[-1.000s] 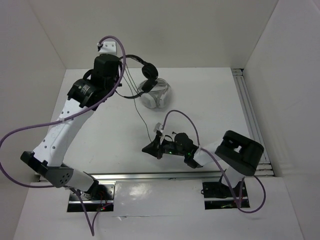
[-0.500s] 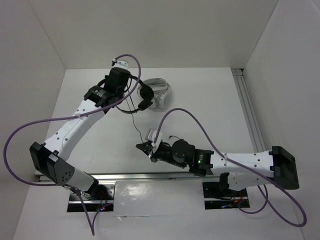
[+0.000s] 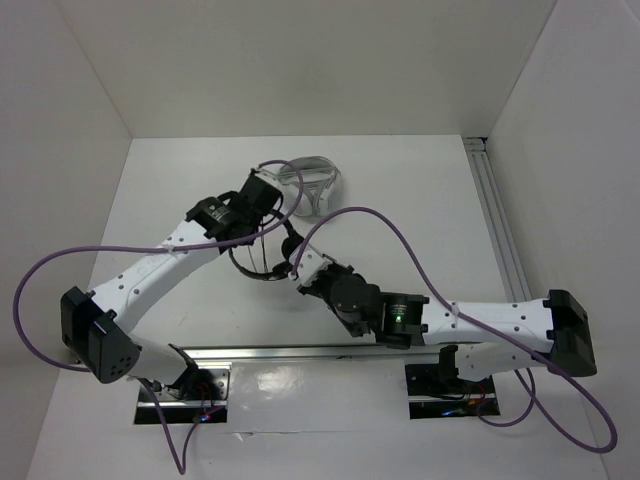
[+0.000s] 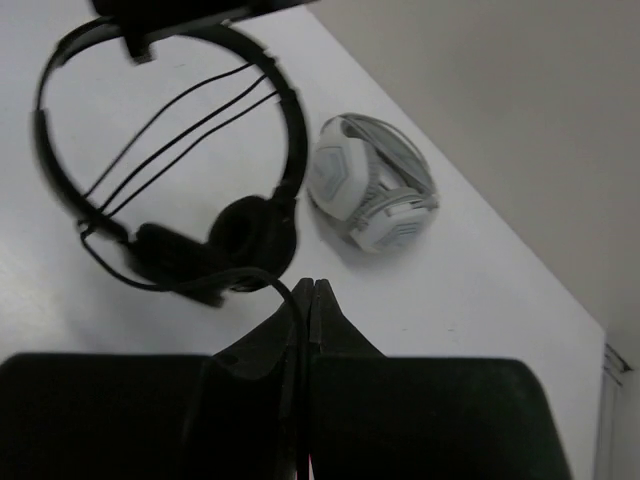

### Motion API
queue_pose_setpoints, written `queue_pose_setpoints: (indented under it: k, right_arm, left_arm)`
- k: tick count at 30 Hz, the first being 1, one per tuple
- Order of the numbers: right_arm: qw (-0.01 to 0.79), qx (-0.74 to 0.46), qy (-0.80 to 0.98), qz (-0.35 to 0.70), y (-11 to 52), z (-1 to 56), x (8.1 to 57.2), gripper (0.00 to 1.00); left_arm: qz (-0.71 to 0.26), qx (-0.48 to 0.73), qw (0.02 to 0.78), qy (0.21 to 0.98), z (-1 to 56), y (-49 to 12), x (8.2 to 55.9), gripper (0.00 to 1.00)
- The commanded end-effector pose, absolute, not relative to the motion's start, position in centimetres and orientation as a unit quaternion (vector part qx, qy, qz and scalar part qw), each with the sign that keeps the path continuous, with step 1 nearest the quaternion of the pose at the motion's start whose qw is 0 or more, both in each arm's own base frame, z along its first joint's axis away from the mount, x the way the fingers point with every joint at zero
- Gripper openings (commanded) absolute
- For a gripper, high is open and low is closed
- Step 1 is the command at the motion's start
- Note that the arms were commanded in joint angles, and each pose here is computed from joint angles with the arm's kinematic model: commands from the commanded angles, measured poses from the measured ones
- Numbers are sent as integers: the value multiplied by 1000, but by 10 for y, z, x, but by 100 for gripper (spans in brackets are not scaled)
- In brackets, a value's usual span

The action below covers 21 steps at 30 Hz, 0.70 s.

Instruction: Wrap the headphones

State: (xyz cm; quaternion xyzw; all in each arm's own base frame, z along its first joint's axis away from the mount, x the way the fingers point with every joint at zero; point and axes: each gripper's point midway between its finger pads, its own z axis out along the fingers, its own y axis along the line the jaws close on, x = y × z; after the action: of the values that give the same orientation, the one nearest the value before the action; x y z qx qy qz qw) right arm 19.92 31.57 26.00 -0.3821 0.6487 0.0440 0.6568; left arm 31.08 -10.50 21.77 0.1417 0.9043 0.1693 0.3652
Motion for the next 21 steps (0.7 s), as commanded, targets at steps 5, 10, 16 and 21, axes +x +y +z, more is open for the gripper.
queue_pose_setpoints:
  k: [5,10,16,21]
  right_arm:
    - [702,-320,634,-58,282,317,227,0]
    - [728,-274,625,-63,261,330,245,0]
    - [754,-225,614,-59,238,334,269,2]
    - [782,-201,590,-24,225,344,285,3]
  left_arm:
    - [150,153,372,903,219,-119,290,0]
    - [128,215,336,908,200,-145,262,0]
    - [81,256,339,902,203,-163,232,0]
    - [21,286,344,894,207,-183,224,0]
